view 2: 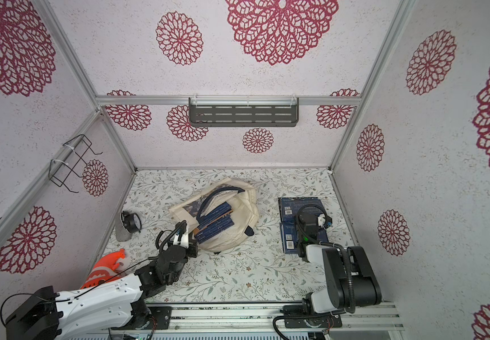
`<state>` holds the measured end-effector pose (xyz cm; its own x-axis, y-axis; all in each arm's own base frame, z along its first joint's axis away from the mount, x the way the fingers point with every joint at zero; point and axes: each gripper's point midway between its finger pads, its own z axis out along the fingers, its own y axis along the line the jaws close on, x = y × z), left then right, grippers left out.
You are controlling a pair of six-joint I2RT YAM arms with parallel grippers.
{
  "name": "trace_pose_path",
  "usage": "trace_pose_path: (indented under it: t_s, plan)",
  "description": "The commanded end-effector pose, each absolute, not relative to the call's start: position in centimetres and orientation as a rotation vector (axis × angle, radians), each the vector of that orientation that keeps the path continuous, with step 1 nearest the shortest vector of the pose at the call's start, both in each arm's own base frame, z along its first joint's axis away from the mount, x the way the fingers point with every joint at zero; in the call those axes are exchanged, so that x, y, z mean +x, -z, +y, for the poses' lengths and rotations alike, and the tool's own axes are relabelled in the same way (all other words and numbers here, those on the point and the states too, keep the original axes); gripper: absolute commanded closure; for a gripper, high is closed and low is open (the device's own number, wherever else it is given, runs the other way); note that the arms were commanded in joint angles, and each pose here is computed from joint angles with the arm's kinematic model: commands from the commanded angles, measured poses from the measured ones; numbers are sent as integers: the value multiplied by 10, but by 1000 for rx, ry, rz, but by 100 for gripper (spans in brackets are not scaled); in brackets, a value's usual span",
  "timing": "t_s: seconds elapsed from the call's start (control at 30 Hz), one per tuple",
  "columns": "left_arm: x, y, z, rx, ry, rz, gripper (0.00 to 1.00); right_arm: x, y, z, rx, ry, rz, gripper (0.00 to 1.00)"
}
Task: Take out the books from the canvas bag
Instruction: Place the book on the book.
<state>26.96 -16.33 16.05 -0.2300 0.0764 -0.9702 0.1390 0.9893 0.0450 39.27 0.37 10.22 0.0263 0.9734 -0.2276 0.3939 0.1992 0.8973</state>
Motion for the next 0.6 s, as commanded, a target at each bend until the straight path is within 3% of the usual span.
trace_pose_path:
  t_s: [0.0, 0.13, 0.33, 0.57]
  plan:
    - [273, -179, -169, 125, 86, 1762, 100, 399, -115, 0, 1359, -819, 1493, 97]
    - [273, -180, -170, 126, 90, 1762, 100, 397, -104, -1, 1377, -793, 1532, 93]
    - [273, -179, -171, 134, 93, 1767, 100, 394, -98, 3, 1388, -841, 1562, 64]
    - [273, -179, -171, 136, 93, 1767, 100, 385, -105, 5, 1370, -833, 1601, 47]
